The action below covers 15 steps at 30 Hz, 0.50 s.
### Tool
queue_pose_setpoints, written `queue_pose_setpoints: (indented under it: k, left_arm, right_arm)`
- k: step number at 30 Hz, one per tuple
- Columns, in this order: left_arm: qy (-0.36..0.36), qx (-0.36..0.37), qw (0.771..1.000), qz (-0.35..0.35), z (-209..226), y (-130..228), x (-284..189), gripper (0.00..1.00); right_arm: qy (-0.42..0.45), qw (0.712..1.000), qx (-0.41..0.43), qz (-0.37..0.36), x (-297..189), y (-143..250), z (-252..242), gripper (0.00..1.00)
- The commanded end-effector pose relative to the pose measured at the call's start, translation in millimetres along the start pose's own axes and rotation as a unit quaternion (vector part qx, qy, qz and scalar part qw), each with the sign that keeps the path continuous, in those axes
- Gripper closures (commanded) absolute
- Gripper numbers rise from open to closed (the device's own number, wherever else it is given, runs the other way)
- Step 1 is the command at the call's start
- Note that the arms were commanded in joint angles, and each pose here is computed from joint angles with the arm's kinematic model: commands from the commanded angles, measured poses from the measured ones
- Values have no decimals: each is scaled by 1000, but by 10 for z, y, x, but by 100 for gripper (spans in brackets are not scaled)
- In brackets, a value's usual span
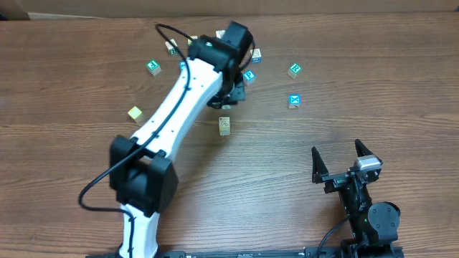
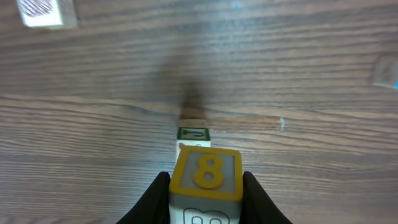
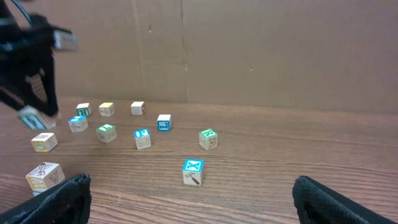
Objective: Form a tower
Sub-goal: 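Lift the 8 block and carry it over the centre stack, then lower the 8 block onto the top of the stack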
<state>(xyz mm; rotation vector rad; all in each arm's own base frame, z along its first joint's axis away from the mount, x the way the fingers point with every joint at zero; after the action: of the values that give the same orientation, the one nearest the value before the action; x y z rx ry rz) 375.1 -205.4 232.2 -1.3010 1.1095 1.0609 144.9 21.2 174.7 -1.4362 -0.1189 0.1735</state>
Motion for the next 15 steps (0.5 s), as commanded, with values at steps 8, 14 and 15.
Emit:
queue_pose_setpoints:
  k: [8, 14, 15]
  left_arm:
    - [-36, -7, 999, 39, -81, 45, 374, 91]
    - [-61, 5, 996, 60, -26, 113, 360, 95]
    - [-62, 4, 996, 62, -22, 120, 359, 96]
  right_arm:
    - [-1, 1000, -1, -1, 1, 24, 3, 0]
    - [-1, 1000, -1, -1, 1, 24, 3, 0]
    - [-1, 1000, -1, -1, 1, 24, 3, 0]
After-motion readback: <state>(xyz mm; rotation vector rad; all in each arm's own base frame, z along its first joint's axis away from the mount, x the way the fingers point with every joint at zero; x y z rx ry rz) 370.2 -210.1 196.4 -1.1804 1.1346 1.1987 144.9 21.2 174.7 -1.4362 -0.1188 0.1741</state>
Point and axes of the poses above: each gripper's point midway between its finger pads, its own x axis out along the fingers, its own z axis along the line the jaws close on, y = z × x, the point moved 10 cm from there along -x, back along the fingers, and after that the axes turned 6 degrees about x, right-handed, at the moved point
